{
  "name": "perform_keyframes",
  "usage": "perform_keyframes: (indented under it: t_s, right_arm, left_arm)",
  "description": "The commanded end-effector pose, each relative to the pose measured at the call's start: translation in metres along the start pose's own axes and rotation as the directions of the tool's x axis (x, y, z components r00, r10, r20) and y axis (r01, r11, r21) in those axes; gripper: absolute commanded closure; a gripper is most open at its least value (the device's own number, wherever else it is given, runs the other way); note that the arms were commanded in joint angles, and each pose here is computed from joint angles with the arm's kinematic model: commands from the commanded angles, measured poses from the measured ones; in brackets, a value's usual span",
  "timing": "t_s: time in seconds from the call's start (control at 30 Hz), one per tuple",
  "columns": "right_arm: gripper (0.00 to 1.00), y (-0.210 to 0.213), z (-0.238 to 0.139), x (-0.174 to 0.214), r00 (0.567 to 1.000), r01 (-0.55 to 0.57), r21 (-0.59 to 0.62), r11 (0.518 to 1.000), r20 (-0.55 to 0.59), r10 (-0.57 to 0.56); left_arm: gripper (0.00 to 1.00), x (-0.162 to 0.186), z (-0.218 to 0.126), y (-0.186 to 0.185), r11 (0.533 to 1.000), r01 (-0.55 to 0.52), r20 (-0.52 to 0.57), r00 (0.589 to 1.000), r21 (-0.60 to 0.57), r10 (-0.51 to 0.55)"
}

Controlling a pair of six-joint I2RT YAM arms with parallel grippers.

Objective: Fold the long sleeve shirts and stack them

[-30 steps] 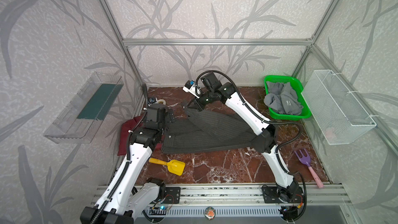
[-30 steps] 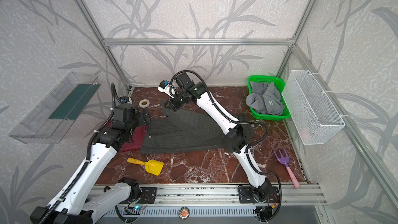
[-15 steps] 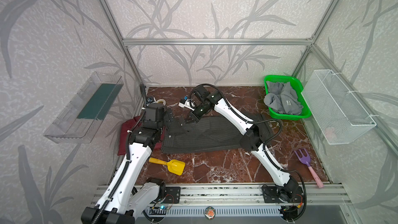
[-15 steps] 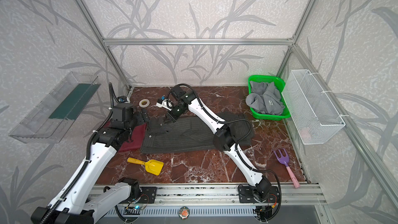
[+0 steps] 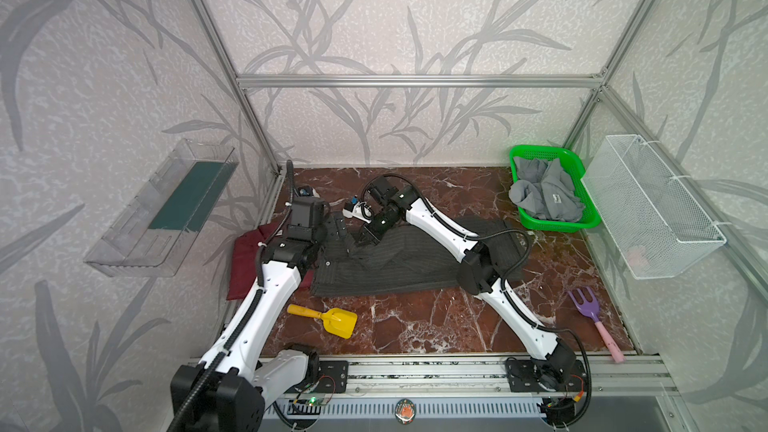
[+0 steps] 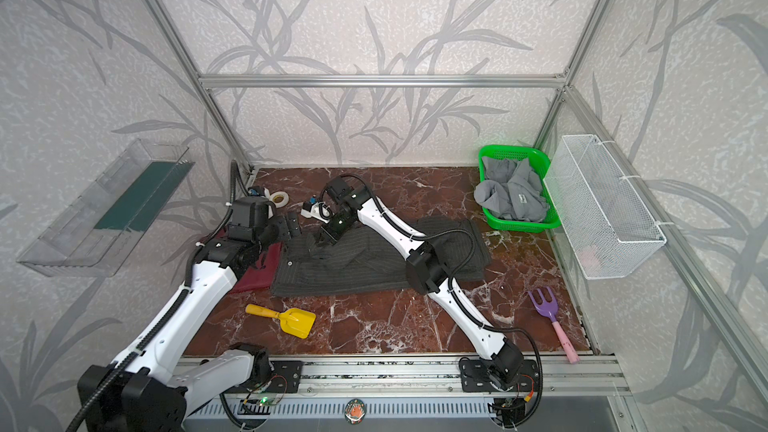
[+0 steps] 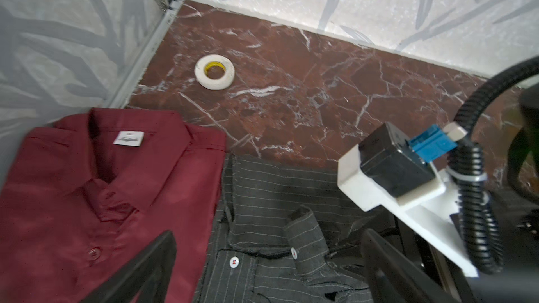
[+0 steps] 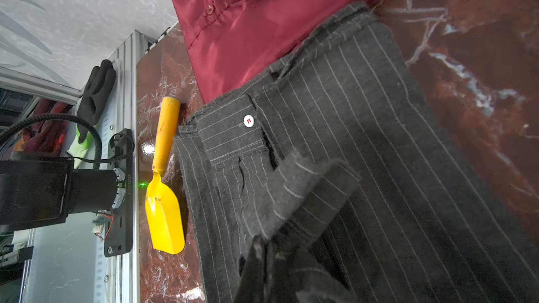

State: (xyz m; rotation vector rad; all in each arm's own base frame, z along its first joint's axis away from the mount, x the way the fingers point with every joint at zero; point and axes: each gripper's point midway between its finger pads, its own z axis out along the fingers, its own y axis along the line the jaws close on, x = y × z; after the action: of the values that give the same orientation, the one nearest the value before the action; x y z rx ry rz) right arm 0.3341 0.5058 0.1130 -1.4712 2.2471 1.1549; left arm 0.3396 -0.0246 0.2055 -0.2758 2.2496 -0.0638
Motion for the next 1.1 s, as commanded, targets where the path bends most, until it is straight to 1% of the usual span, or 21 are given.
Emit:
perform_keyframes:
  t_s: [0.0, 0.03, 0.1, 0.17, 0.23, 0.3, 0.37, 0.43, 0.53, 0.6, 0.67, 0.8, 0.87, 0.93, 0.97, 1.0, 1.03, 1.07]
  right_arm:
    - [1.0, 0.036, -0.033, -0.022, 0.992, 0.111, -0.03, 0.993, 0.059, -0.109]
    - [1.0, 0.04, -0.036, -0.021, 0.991, 0.125, -0.041, 0.991, 0.059, -0.122]
    - [1.0, 0.044, -0.04, -0.019, 0.989, 0.137, -0.053, 0.989, 0.057, -0.134]
    - [1.0, 0.049, -0.042, -0.016, 0.988, 0.148, -0.068, 0.987, 0.049, -0.145]
    - [1.0, 0.054, -0.05, -0.018, 0.986, 0.162, -0.072, 0.984, 0.051, -0.159]
    - [1.0, 0.059, -0.058, -0.02, 0.984, 0.172, -0.083, 0.982, 0.066, -0.166]
    - [1.0, 0.061, -0.065, -0.023, 0.982, 0.177, -0.088, 0.98, 0.085, -0.169]
    - [1.0, 0.065, -0.068, -0.023, 0.979, 0.189, -0.1, 0.977, 0.092, -0.18]
    - [1.0, 0.072, -0.072, -0.02, 0.978, 0.199, -0.125, 0.972, 0.094, -0.188]
    - [1.0, 0.074, -0.074, -0.019, 0.977, 0.204, -0.135, 0.97, 0.096, -0.192]
    - [1.0, 0.079, -0.075, -0.017, 0.976, 0.209, -0.154, 0.966, 0.098, -0.195]
    - [1.0, 0.084, -0.079, -0.017, 0.974, 0.218, -0.165, 0.962, 0.105, -0.203]
    - [1.0, 0.086, -0.08, -0.017, 0.973, 0.219, -0.167, 0.961, 0.105, -0.204]
    - [1.0, 0.085, -0.08, -0.016, 0.974, 0.218, -0.168, 0.961, 0.102, -0.203]
    - [1.0, 0.084, -0.079, -0.015, 0.975, 0.215, -0.167, 0.962, 0.099, -0.2]
    - [1.0, 0.082, -0.077, -0.014, 0.976, 0.209, -0.162, 0.964, 0.092, -0.197]
    - [1.0, 0.08, -0.076, -0.013, 0.977, 0.207, -0.154, 0.966, 0.087, -0.196]
    - [1.0, 0.078, -0.076, -0.013, 0.977, 0.206, -0.147, 0.967, 0.084, -0.195]
  left_arm:
    - [0.01, -0.001, -0.002, -0.012, 0.995, -0.053, 0.049, 0.998, 0.088, 0.049]
    - [0.01, -0.002, -0.003, -0.008, 0.997, -0.039, 0.084, 0.996, 0.072, 0.033]
    - [0.01, -0.002, -0.006, -0.008, 0.995, -0.046, 0.147, 0.989, 0.092, 0.033]
    - [0.02, 0.0, -0.009, -0.01, 0.992, -0.044, 0.167, 0.986, 0.116, 0.024]
    - [0.03, 0.008, -0.009, -0.019, 0.983, -0.049, 0.137, 0.99, 0.177, 0.025]
    - [0.01, 0.017, -0.006, -0.021, 0.981, -0.014, 0.092, 0.996, 0.192, -0.004]
    - [0.01, 0.02, -0.007, -0.021, 0.979, 0.031, 0.073, 0.996, 0.202, -0.046]
    - [0.01, 0.02, -0.014, -0.032, 0.953, 0.062, 0.059, 0.995, 0.297, -0.083]
    - [0.02, 0.021, -0.025, -0.044, 0.914, 0.061, 0.081, 0.991, 0.401, -0.102]
    - [0.05, 0.027, -0.024, -0.042, 0.915, 0.062, 0.081, 0.992, 0.398, -0.102]
    - [0.1, 0.03, -0.023, -0.043, 0.911, 0.057, 0.072, 0.993, 0.409, -0.094]
    - [0.15, 0.033, -0.022, -0.059, 0.869, 0.086, 0.022, 0.994, 0.488, -0.111]
    - [0.2, 0.033, -0.021, -0.062, 0.856, 0.105, -0.002, 0.993, 0.507, -0.12]
    - [0.29, 0.032, -0.021, -0.062, 0.851, 0.113, -0.007, 0.992, 0.513, -0.128]
    - [0.35, 0.031, -0.022, -0.061, 0.852, 0.118, -0.002, 0.991, 0.511, -0.135]
    - [0.44, 0.031, -0.022, -0.061, 0.85, 0.123, -0.005, 0.99, 0.512, -0.14]
    - [0.51, 0.032, -0.023, -0.062, 0.846, 0.122, -0.011, 0.991, 0.519, -0.137]
    - [0.55, 0.034, -0.023, -0.062, 0.845, 0.124, -0.021, 0.991, 0.521, -0.132]
